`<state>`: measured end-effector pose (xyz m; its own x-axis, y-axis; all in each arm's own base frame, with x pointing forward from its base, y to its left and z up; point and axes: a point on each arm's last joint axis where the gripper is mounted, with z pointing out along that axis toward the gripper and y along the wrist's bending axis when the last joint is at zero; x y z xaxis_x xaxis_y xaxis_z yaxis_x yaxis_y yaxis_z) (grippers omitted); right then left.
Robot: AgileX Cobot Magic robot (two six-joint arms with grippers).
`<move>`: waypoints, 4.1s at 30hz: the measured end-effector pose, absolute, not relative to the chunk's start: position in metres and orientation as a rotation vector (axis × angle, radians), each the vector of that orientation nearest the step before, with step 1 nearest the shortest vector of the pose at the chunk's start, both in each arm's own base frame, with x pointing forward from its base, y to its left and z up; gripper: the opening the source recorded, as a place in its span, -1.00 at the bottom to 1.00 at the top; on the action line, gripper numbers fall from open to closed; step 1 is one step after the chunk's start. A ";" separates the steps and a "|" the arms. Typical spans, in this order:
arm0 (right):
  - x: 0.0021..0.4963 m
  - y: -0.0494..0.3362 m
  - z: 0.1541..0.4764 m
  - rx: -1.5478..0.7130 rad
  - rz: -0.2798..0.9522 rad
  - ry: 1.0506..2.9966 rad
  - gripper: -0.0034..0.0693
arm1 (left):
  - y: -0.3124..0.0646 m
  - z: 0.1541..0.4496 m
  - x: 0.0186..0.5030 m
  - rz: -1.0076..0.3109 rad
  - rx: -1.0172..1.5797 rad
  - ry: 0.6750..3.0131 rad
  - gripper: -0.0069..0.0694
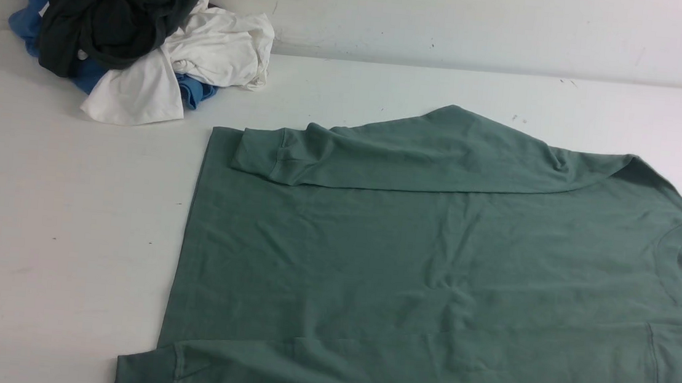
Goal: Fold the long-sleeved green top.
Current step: Use the left arm to clamp the cuff closest to it
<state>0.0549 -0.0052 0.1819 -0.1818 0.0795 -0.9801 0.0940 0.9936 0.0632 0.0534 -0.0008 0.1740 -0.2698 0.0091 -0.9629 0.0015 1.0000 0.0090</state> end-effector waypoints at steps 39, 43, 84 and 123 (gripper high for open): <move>0.055 -0.005 0.182 0.128 -0.014 1.755 -0.94 | -0.001 0.174 0.053 0.007 0.008 1.844 -0.84; 0.055 -0.005 0.182 0.128 -0.014 1.755 -0.94 | -0.001 0.174 0.053 0.013 0.011 1.844 -0.84; 0.048 0.008 0.252 0.410 0.526 1.494 -0.94 | -0.031 0.279 0.042 -0.771 -0.256 1.580 -0.84; 0.144 0.064 0.324 -0.760 0.330 2.564 -0.94 | -0.094 0.207 0.258 0.005 0.714 3.084 0.35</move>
